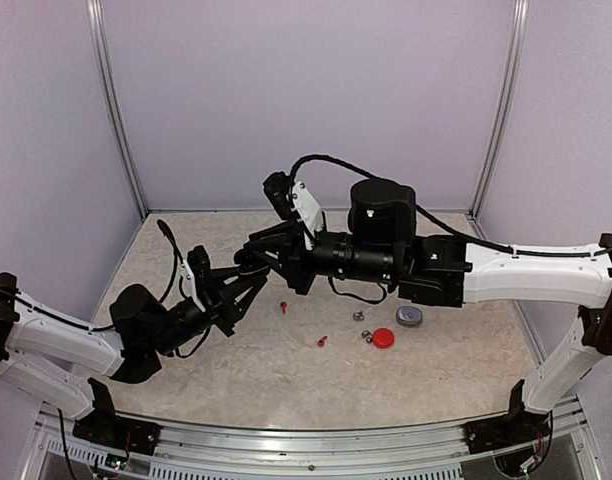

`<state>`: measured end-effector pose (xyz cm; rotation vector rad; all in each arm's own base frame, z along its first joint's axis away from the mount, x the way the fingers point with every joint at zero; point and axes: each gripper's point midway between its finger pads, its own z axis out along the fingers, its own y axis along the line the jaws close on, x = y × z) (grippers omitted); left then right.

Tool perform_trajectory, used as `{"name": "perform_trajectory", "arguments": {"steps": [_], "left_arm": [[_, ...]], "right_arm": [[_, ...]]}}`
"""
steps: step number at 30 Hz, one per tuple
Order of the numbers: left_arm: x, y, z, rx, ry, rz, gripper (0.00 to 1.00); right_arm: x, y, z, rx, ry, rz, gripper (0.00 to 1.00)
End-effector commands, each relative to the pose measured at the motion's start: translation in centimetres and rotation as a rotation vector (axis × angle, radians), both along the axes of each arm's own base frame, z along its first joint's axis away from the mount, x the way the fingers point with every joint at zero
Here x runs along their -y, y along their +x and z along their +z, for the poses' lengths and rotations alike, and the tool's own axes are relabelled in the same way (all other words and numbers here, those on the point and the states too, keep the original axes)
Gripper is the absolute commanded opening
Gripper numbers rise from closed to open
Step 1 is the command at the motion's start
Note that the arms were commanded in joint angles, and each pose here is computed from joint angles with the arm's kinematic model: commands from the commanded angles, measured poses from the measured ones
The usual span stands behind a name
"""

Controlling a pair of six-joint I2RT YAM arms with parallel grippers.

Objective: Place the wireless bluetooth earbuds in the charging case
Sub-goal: Insert the left earbud into the left side groove of the charging case.

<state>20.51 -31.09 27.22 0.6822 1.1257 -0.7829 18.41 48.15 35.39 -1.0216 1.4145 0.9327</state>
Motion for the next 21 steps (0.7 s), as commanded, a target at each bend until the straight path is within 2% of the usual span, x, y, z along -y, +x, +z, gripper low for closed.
{"name": "perform_trajectory", "arguments": {"steps": [1,21], "left_arm": [[-0.4,0.4,1.7,0.032,-0.048,0.046,0.00],[-0.4,0.3,1.7,0.041,-0.050,0.041,0.00]], "right_arm": [[-1.1,-0.2,-1.1,-0.033,0.004,0.005,0.06],[-3.0,-0.3,-2.5,-0.036,-0.007,0.038,0.05]]}}
